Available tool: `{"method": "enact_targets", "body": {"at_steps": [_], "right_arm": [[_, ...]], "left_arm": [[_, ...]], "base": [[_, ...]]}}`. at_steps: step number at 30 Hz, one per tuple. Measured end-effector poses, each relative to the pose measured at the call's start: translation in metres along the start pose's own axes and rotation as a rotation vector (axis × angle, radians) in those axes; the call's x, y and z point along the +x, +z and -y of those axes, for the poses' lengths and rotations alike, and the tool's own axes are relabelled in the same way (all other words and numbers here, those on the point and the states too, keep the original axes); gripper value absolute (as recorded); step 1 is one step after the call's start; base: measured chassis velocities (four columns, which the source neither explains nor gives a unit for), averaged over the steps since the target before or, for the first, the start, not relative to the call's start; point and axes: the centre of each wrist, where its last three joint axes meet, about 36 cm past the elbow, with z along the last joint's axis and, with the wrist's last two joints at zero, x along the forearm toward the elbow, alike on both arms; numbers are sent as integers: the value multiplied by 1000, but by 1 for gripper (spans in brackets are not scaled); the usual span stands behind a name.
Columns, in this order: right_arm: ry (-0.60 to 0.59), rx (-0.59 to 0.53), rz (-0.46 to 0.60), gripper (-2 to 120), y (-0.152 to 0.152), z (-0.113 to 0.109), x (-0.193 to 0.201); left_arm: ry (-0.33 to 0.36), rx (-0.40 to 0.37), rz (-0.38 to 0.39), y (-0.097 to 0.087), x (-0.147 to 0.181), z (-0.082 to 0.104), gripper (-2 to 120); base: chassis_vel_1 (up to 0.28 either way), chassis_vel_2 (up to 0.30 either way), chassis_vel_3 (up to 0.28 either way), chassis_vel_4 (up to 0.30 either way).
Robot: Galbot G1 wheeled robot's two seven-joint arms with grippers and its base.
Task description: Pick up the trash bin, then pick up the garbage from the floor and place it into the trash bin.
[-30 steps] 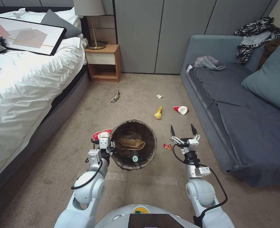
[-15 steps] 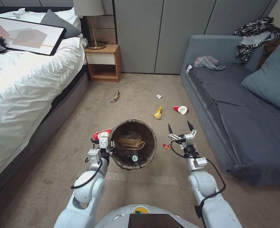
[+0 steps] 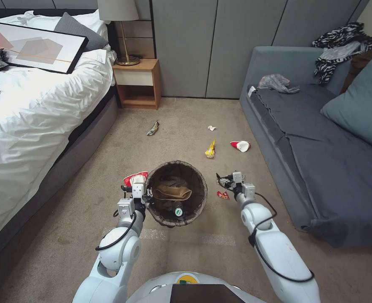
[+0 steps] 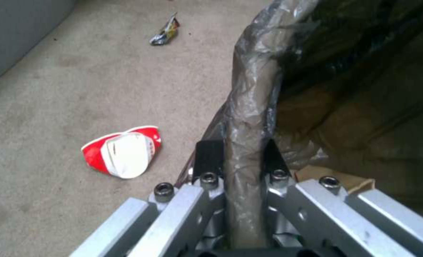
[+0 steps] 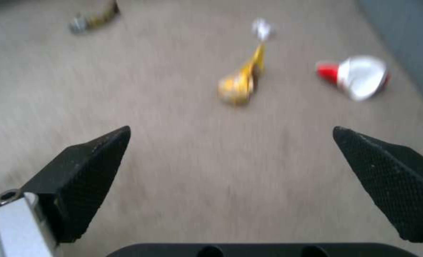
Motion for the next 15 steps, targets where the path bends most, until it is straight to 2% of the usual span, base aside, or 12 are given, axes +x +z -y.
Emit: {"method": "enact_targets", "body": {"at_steps": [5,12,15], "right_arm": [[0,24,-86,100,18,-4,-29],[-5,45,-150,100,37,-3,-40],[-34,114,-166,100,48,5,-43]], "left_arm": [[-6,-3,-3,1,0,-2,2],[-9,-5,-6,2,1,-2,2],[-8,-6,-3,1,2,-2,2]], "base": [[0,0,0,0],[0,0,0,0],[0,0,0,0]]}}
